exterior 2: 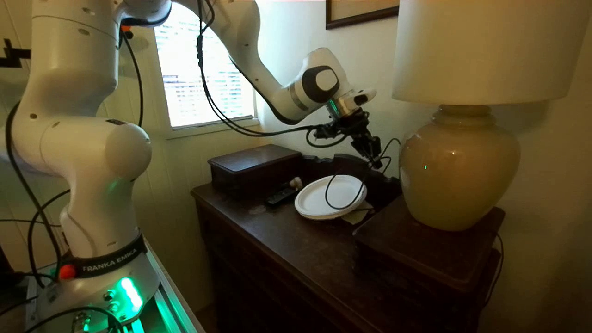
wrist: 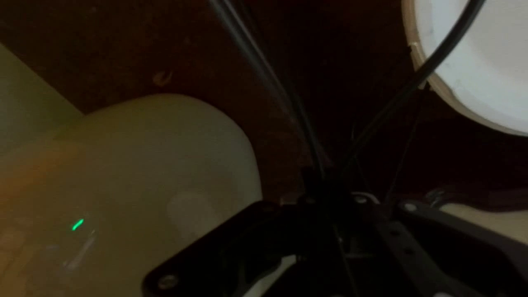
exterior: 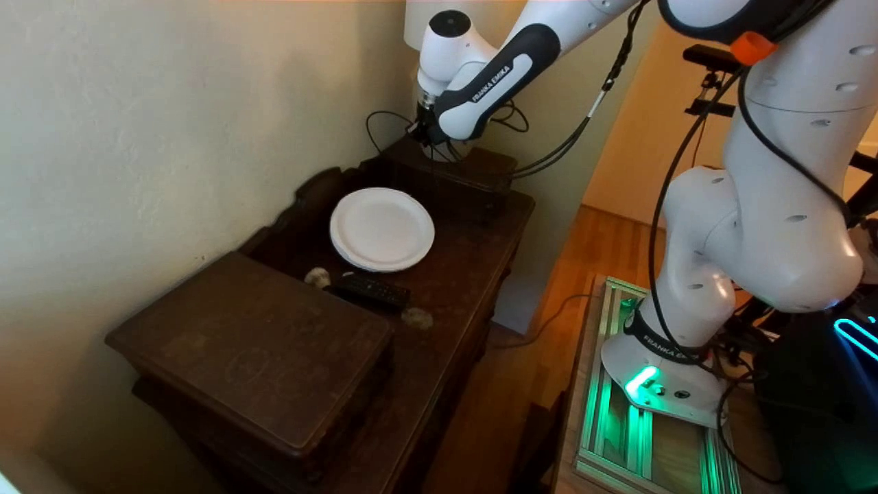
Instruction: Move the black cable forwards.
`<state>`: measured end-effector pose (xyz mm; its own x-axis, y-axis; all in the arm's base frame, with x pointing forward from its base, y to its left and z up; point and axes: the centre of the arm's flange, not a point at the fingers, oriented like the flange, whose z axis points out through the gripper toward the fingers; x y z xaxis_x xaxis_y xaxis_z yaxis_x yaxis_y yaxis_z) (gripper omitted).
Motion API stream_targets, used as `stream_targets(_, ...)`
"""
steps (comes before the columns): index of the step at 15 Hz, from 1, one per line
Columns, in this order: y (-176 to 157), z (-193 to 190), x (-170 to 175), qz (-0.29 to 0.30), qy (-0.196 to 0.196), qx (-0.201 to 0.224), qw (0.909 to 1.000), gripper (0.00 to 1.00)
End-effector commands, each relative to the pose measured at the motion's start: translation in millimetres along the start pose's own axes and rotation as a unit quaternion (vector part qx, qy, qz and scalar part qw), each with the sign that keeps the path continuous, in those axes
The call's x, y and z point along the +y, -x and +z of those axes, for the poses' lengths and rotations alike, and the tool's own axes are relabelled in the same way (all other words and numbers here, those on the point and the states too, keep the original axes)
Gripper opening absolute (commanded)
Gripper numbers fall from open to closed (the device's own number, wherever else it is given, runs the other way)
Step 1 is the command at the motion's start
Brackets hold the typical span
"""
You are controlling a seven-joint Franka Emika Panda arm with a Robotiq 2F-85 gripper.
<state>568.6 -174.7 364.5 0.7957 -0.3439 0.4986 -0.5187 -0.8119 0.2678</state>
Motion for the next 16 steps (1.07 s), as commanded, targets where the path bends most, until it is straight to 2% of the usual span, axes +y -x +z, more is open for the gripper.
stream_targets(1,-9,-54,7,-0.008,0.003,0.03,0.9995,0.02)
stream_targets(11,-42,-117,8,-0.016,0.022,0.141,0.9896,0.02)
stream_targets(16,-53,-150,5,-0.005,0.025,0.174,0.9844,0.02)
